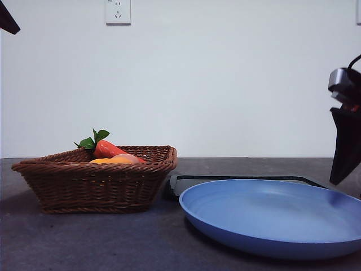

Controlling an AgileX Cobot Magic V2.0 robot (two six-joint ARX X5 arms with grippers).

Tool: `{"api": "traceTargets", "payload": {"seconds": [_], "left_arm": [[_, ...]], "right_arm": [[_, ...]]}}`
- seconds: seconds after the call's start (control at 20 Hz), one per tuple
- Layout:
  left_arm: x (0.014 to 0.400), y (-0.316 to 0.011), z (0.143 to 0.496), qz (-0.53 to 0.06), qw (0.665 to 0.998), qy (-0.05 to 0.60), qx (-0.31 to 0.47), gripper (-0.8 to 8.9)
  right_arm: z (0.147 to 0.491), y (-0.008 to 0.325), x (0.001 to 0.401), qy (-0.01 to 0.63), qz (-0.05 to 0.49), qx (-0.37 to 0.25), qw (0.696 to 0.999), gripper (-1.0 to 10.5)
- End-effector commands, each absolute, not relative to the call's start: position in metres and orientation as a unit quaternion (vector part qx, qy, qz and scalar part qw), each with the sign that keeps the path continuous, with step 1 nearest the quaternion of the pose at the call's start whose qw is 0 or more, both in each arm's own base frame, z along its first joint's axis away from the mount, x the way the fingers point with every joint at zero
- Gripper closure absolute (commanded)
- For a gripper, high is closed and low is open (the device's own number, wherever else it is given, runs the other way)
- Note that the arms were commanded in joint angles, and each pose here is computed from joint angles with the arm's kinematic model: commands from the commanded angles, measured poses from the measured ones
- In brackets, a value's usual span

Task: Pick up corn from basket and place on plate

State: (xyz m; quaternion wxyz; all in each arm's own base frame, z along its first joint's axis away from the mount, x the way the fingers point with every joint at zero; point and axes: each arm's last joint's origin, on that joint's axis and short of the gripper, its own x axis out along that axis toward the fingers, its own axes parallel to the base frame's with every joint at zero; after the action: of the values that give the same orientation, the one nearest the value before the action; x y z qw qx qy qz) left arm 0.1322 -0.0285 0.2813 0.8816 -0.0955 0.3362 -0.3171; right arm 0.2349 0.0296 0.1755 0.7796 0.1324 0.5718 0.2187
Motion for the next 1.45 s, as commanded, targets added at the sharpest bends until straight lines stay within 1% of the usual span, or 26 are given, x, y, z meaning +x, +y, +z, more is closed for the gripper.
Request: {"api": "traceTargets", "payload": {"seconds": [0.05, 0.2, 0.35, 0.5, 0.6, 0.75, 0.9, 1.1, 1.3, 1.45], "left_arm": [[0.134, -0.029, 0.286, -0.321, 0.884, 0.327, -0.094, 3.96], [0.134, -0.029, 0.286, -0.321, 0.884, 0.327, -0.094, 3.96], [0.134, -0.029, 0.286, -0.321, 0.884, 0.327, -0.094, 3.96], [0.134, -0.029, 0.286, -0.321, 0.884, 0.327, -0.094, 3.96], [0.134, -0.029, 0.286, -0.321, 0.884, 0.327, -0.094, 3.97], [0.135, -0.029, 0.286, -0.319, 0.884, 0.327, -0.096, 3.98], [0.141, -0.031, 0.288, -0.313, 0.887, 0.321, -0.109, 3.98], [0.157, -0.04, 0.283, -0.299, 0.892, 0.327, -0.093, 3.98], [0.186, -0.059, 0.281, -0.289, 0.886, 0.355, -0.073, 3.98], [0.215, -0.078, 0.283, -0.275, 0.882, 0.379, -0.047, 3.98]], "right_arm": [[0.171, 0.032, 0.242, 0.577, 0.22, 0.134, 0.775, 7.2], [0.163, 0.038, 0.245, 0.588, 0.228, 0.129, 0.766, 7.4], [0.158, 0.047, 0.245, 0.594, 0.24, 0.118, 0.758, 8.0], [0.157, 0.05, 0.246, 0.596, 0.238, 0.109, 0.759, 9.4], [0.156, 0.049, 0.246, 0.599, 0.224, 0.1, 0.763, 9.5], [0.159, 0.047, 0.245, 0.599, 0.215, 0.108, 0.764, 9.5], [0.178, 0.045, 0.239, 0.583, 0.218, 0.108, 0.775, 9.5], [0.223, 0.037, 0.219, 0.536, 0.219, 0.107, 0.809, 9.5], [0.256, 0.028, 0.195, 0.491, 0.213, 0.109, 0.838, 9.5], [0.269, 0.022, 0.183, 0.464, 0.207, 0.11, 0.854, 9.5]]}}
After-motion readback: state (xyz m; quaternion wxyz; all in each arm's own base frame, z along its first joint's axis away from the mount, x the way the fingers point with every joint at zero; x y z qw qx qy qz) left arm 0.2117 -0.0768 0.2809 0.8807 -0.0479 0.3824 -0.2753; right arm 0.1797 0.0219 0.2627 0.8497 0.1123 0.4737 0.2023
